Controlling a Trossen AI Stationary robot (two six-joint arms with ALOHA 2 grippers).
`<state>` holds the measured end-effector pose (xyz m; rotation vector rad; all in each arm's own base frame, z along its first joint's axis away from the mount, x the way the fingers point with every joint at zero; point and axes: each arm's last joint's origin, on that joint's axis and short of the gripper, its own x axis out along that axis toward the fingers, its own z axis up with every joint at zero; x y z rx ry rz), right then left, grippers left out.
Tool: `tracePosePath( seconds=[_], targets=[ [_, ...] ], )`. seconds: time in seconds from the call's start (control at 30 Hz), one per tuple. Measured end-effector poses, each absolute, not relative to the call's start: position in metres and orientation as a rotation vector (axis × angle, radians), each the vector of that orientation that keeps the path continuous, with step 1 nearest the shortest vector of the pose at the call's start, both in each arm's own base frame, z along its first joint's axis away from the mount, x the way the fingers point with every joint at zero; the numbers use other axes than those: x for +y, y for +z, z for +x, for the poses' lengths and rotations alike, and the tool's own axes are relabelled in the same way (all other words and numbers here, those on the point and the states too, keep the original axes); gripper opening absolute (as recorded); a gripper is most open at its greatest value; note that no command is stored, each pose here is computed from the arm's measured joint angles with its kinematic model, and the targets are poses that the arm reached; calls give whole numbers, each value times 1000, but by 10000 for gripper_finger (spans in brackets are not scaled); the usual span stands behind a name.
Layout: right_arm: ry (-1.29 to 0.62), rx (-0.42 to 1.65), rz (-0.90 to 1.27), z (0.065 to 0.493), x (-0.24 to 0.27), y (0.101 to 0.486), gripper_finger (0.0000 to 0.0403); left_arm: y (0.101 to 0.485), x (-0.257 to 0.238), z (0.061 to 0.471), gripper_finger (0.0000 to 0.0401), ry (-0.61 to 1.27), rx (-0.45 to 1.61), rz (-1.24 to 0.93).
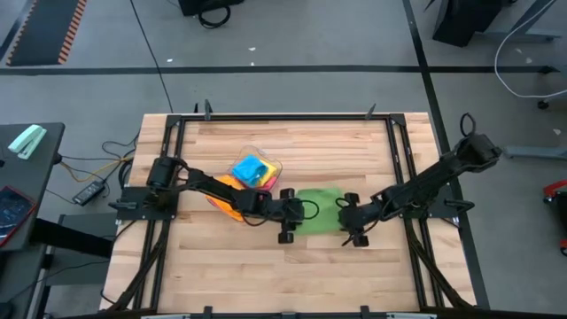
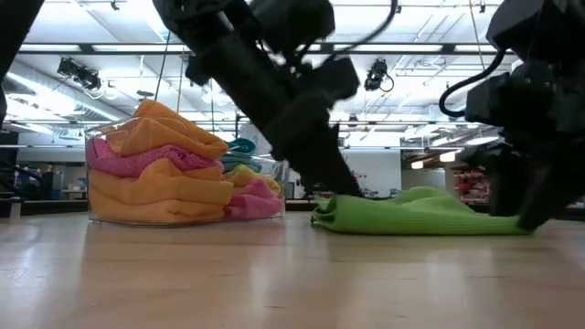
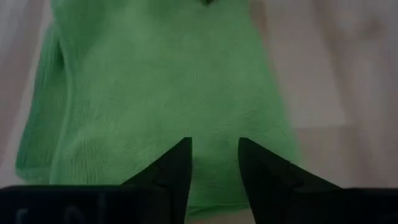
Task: Fold microfiber towels
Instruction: Fold the green microfiber towel
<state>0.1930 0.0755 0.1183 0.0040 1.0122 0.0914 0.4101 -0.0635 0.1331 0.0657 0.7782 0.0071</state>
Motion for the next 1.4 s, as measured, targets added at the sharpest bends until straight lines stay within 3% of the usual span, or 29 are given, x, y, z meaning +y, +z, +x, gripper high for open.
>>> tracePosePath(
  seconds=[0.27,0.53,0.7,1.03,1.4],
  targets=[
    [106,1015,32,198,78,153,163,155,-64,409,126,-8,711,108],
    [-39,826,-182,207,72,176,163,161,-44,416,126,96,638,130],
    [-93,805,-204,216,63,165,163,160,-26,417,129,139,646,108],
    [-171,891,-188,211,44,132,162,121,-18,418,114,164,775,132],
    [-143,972,-130,202,45,129,162,123,-11,416,112,243,800,165]
  ],
)
